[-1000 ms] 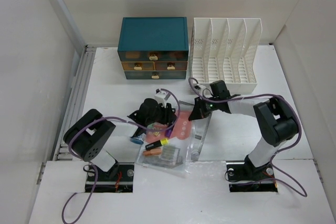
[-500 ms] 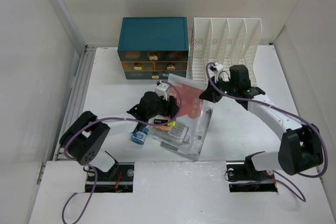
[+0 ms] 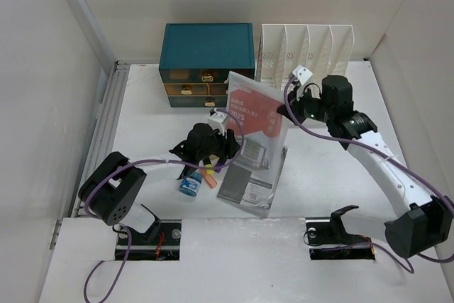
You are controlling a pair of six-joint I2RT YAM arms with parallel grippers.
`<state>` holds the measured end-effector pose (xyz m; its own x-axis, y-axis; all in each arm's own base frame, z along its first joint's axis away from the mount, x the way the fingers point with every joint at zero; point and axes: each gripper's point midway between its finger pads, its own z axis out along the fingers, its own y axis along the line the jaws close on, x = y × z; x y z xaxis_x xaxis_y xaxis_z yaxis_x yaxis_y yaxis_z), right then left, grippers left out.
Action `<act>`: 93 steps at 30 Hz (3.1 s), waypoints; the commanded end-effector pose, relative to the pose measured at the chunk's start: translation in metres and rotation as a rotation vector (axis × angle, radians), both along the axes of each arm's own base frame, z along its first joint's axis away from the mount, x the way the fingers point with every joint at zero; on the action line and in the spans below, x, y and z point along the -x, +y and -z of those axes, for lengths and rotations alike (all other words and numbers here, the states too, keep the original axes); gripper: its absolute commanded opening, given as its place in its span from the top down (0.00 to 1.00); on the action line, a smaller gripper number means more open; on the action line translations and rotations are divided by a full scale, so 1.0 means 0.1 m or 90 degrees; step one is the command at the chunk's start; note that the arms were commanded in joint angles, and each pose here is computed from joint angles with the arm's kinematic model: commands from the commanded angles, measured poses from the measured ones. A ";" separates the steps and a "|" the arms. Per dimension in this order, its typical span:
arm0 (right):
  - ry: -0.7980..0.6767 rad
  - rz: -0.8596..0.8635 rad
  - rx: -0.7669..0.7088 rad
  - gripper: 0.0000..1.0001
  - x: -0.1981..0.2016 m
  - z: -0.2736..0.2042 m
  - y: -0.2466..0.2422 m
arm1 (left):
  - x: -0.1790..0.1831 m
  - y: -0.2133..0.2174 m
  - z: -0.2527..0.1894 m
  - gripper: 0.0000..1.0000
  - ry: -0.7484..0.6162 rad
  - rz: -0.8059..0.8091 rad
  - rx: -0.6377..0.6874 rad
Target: Organize the desk
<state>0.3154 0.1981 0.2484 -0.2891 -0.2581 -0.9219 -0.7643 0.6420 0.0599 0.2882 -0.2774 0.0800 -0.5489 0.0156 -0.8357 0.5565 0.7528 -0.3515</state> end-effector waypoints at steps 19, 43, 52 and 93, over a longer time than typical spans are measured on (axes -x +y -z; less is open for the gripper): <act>-0.365 0.266 -0.040 1.00 -0.15 -2.19 -0.79 | -0.12 -0.07 -0.28 0.45 -0.037 0.011 0.023; -0.427 0.573 -0.040 1.00 -0.46 -2.54 -1.65 | -0.05 -0.02 -0.54 0.21 -0.070 0.011 0.048; -0.443 0.598 -0.042 1.00 -0.39 -2.61 -1.75 | -0.05 -0.02 -0.54 0.21 -0.070 0.011 0.048; -0.362 0.537 -0.167 1.00 -1.46 -1.69 -1.31 | 0.02 0.02 -0.60 0.21 -0.079 0.016 0.058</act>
